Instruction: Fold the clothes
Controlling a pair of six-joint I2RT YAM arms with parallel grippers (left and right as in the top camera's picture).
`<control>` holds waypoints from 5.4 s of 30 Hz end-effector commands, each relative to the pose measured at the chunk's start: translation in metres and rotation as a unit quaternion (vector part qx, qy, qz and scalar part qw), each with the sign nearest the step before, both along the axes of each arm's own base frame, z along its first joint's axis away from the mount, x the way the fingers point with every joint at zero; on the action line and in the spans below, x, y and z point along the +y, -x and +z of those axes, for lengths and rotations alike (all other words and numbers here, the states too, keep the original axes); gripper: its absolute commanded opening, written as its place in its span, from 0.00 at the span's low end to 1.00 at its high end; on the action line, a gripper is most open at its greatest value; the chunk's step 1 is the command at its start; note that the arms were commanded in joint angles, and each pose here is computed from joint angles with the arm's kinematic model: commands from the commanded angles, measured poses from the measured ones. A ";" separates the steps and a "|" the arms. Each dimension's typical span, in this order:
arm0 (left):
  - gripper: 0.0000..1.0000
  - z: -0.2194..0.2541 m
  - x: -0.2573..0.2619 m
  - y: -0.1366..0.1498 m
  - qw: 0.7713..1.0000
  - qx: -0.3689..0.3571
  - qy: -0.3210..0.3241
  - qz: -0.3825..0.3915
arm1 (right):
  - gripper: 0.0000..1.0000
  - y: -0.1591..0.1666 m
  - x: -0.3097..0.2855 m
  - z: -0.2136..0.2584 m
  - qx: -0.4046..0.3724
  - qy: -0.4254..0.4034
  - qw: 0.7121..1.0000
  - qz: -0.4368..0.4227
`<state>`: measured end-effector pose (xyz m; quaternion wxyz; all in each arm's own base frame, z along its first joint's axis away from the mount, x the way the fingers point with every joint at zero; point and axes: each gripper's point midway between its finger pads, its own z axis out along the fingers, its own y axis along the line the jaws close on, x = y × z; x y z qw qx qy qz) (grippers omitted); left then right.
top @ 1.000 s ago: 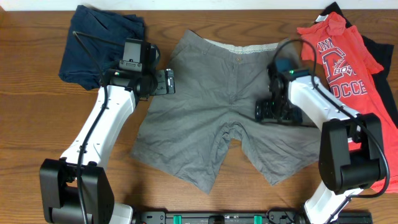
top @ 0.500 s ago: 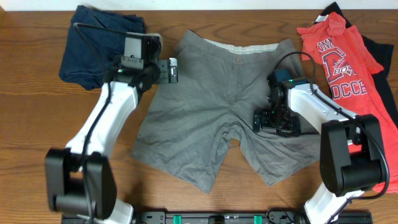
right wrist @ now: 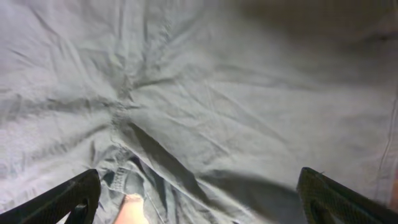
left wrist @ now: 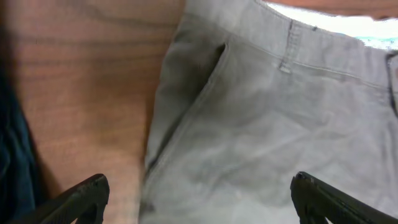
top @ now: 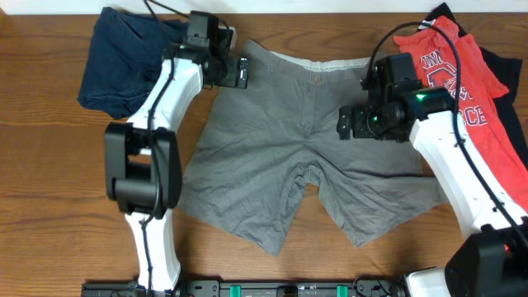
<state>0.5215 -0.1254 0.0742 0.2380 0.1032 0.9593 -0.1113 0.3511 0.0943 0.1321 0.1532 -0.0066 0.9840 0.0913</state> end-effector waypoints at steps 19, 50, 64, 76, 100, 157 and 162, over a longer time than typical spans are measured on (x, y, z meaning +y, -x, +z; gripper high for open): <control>0.65 -0.058 0.016 0.019 0.993 0.074 -0.073 -0.060 | 0.92 -0.010 0.000 0.004 -0.022 0.002 1.000 0.015; 0.06 0.011 0.120 0.146 0.927 0.309 -0.087 0.192 | 0.79 -0.057 0.001 -0.054 -0.025 0.009 1.000 0.010; 0.68 0.019 0.124 0.162 0.921 0.336 -0.098 0.174 | 0.82 -0.091 0.035 -0.087 -0.069 -0.029 0.994 0.077; 0.80 0.117 0.124 0.139 0.969 0.160 -0.070 0.176 | 0.75 -0.044 0.065 -0.119 0.022 -0.019 0.991 0.134; 0.88 0.165 0.122 0.121 0.986 0.037 -0.066 0.147 | 0.71 -0.082 0.021 -0.215 -0.001 0.121 0.990 0.078; 0.54 -0.061 0.032 -0.028 0.998 0.031 0.000 0.054 | 0.95 -0.184 -0.013 0.031 -0.170 -0.056 0.981 0.075; 0.06 -0.061 0.031 -0.025 0.998 0.038 0.002 0.056 | 0.88 -0.180 -0.013 0.028 -0.160 -0.058 0.983 0.073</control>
